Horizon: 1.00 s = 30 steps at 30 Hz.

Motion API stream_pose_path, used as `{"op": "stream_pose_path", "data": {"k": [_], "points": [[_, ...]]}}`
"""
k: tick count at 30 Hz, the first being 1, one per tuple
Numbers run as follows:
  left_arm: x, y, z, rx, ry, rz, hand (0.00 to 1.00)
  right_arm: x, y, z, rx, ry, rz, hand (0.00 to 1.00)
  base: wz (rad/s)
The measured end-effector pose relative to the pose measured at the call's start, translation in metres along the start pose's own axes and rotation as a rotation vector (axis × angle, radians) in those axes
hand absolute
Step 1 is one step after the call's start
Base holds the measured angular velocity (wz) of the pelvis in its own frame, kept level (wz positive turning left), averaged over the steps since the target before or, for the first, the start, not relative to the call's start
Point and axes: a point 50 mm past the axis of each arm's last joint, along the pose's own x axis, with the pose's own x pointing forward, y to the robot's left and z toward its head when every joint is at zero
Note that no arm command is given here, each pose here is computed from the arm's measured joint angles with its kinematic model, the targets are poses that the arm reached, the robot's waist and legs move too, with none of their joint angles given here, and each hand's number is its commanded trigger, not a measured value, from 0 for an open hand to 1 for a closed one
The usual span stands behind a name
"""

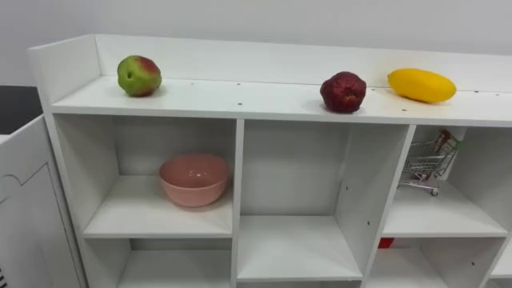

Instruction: Arrange fruit in the closet

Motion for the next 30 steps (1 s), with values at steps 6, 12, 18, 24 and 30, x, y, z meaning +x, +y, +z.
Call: {"op": "stream_pose_path", "data": {"k": [6,12,18,24,30], "points": [[0.0,0.0,0.0,0.001,-0.001,0.0,0.0,0.0,0.0,0.001,-0.001,-0.003,-0.001,0.0,0.0],[0.0,0.0,0.001,-0.001,-0.003,0.011,0.0,0.0,-0.002,0.001,0.049,-0.009,-0.054,0.0,0.0],[0.0,0.001,0.001,-0.006,-0.017,0.039,0.0,-0.001,-0.006,0.012,0.173,-0.055,-0.136,0.0,-0.04],[0.0,0.007,0.007,-0.028,-0.054,0.095,0.0,-0.013,0.013,0.083,0.196,-0.348,-0.166,0.0,-0.08],[-0.001,0.012,0.013,-0.008,-0.084,0.142,0.0,-0.074,0.054,0.171,0.059,-0.84,-0.154,0.0,-0.16]]}}
